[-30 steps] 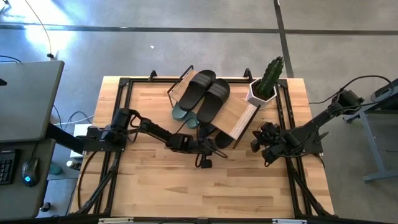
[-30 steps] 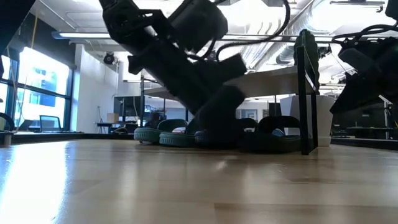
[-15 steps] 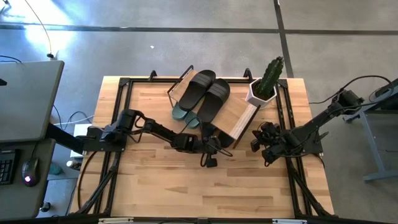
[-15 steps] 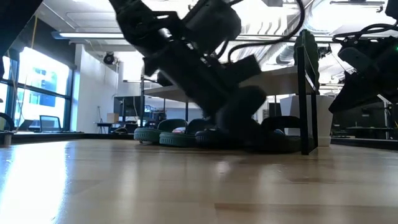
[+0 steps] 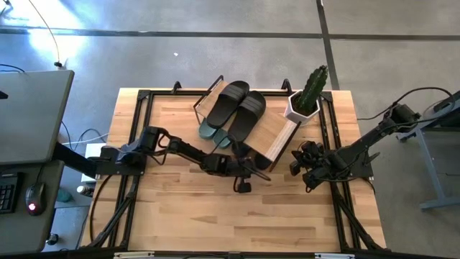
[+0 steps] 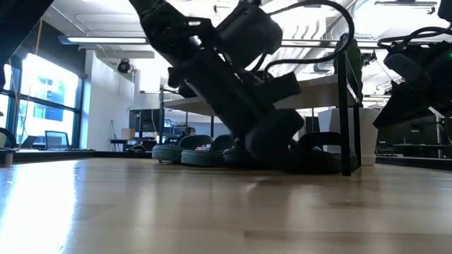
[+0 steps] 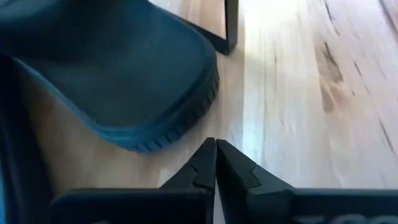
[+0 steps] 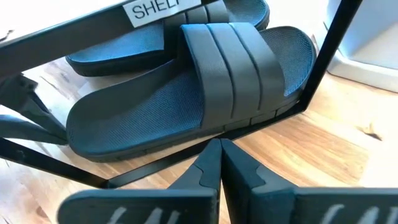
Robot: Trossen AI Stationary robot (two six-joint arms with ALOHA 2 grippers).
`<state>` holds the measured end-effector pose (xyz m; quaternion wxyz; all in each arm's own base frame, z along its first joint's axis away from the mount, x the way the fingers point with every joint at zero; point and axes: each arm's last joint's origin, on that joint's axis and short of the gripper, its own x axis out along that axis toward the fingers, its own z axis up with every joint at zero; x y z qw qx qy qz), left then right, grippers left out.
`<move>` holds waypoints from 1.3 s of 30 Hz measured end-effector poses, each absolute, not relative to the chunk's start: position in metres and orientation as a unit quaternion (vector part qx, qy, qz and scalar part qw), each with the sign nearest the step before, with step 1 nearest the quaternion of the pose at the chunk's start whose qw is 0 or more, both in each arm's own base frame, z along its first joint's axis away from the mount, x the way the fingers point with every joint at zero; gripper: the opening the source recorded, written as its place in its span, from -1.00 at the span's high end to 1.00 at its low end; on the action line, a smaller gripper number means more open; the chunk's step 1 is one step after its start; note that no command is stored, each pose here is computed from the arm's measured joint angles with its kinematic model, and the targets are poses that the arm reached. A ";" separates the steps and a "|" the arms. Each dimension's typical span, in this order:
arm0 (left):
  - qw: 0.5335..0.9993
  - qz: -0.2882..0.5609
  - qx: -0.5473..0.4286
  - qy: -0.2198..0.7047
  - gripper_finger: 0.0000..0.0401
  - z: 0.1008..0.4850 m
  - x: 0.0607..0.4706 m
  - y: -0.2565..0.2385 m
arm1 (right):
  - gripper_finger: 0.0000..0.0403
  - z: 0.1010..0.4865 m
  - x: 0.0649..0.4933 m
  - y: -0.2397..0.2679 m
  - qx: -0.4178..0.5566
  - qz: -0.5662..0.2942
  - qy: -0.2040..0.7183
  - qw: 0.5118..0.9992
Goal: Pick and place slides into the shelf
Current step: Adjust the black slides under the shelf
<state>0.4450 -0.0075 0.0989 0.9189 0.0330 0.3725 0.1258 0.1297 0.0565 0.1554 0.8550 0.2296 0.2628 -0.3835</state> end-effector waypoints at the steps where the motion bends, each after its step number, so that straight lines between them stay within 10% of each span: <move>1: 0.916 0.124 0.033 0.379 1.00 0.101 0.443 -0.009 | 1.00 0.155 0.130 0.056 0.230 -0.383 0.263 0.855; 15: 0.849 0.218 -0.004 0.482 1.00 0.125 0.387 0.002 | 1.00 0.155 0.129 0.057 0.229 -0.381 0.264 0.856; 39: 0.853 0.329 -0.037 0.402 1.00 0.121 0.358 0.018 | 1.00 0.156 0.129 0.060 0.230 -0.373 0.259 0.861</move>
